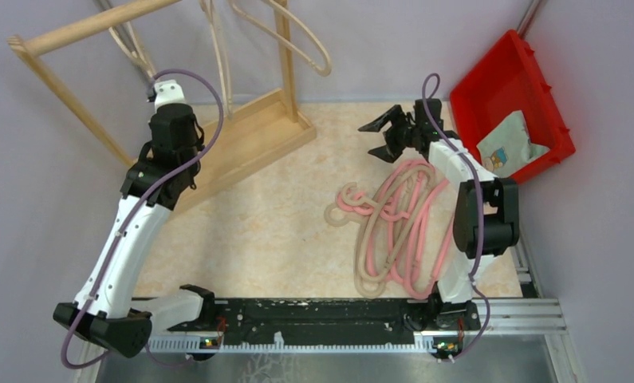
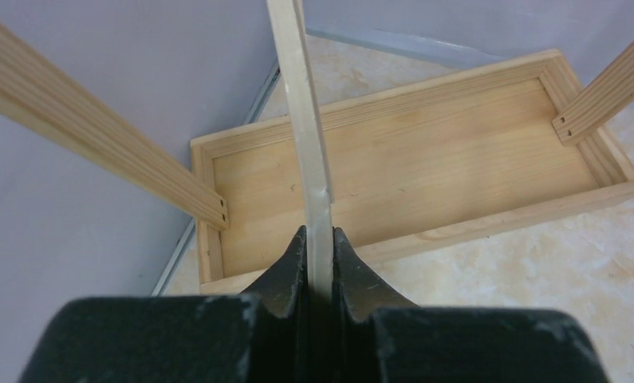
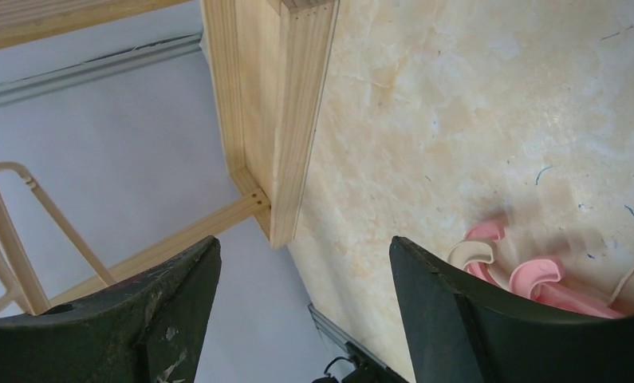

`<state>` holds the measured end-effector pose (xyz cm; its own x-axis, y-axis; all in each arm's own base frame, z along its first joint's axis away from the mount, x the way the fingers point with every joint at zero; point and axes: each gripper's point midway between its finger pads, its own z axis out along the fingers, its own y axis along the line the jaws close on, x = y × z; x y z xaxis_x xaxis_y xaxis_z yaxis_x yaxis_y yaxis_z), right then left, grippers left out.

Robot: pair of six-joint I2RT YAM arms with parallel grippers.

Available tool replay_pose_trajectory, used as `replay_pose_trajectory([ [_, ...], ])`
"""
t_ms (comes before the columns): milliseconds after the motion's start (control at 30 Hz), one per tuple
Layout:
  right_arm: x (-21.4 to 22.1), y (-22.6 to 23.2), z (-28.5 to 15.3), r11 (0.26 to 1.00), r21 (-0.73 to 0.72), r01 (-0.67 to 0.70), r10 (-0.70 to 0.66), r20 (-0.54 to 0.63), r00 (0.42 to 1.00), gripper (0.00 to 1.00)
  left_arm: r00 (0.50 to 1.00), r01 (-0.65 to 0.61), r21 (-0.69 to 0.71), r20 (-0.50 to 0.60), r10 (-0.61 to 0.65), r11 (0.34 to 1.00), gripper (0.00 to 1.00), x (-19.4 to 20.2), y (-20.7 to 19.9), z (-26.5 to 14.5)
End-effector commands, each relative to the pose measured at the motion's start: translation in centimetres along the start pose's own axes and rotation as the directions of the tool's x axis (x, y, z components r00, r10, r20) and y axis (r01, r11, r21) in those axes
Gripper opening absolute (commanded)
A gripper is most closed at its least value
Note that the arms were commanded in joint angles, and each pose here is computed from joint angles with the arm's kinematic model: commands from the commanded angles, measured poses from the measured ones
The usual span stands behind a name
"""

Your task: Organize the hangers

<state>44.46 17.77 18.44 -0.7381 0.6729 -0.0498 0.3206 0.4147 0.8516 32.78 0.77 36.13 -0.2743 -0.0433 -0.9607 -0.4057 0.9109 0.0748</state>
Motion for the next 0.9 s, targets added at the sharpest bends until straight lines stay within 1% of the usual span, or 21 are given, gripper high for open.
replay_pose_trajectory([
  [0,-1.3,2.1,-0.4,0.998,-0.051,0.042,-0.042,0.019,0.999,0.77,0.992,0.016,0.035,0.128,-0.021,0.999,0.00,-4.6,-1.3,0.3],
  [133,-1.7,2.0,-0.3,0.998,-0.045,0.040,-0.039,0.024,0.999,0.77,0.988,0.011,0.050,0.155,-0.019,0.999,0.00,-5.7,-2.4,0.9],
  [300,-2.0,1.4,-0.2,0.999,-0.039,0.028,-0.027,0.021,0.999,0.77,0.992,0.024,0.100,0.125,-0.036,0.995,0.00,-4.1,-4.2,1.0],
  [533,-2.0,0.5,0.3,0.999,-0.030,0.020,-0.020,0.008,1.000,0.76,0.992,0.022,0.109,0.125,-0.035,0.994,0.00,-3.6,-6.1,-1.1],
  [733,-1.6,-0.4,0.6,1.000,-0.022,0.013,-0.013,-0.010,1.000,0.76,0.995,0.027,0.120,0.092,-0.038,0.992,0.00,-2.2,-7.2,-2.5],
  [800,-1.5,-0.7,0.7,1.000,-0.017,0.008,-0.008,-0.019,1.000,0.76,0.994,0.028,0.116,0.102,-0.040,0.993,0.00,-2.6,-7.2,-2.6],
  [867,-1.5,-0.8,0.8,1.000,-0.016,0.009,-0.009,-0.024,1.000,0.76,0.991,0.027,0.110,0.129,-0.041,0.994,0.00,-3.7,-7.1,-2.6],
])
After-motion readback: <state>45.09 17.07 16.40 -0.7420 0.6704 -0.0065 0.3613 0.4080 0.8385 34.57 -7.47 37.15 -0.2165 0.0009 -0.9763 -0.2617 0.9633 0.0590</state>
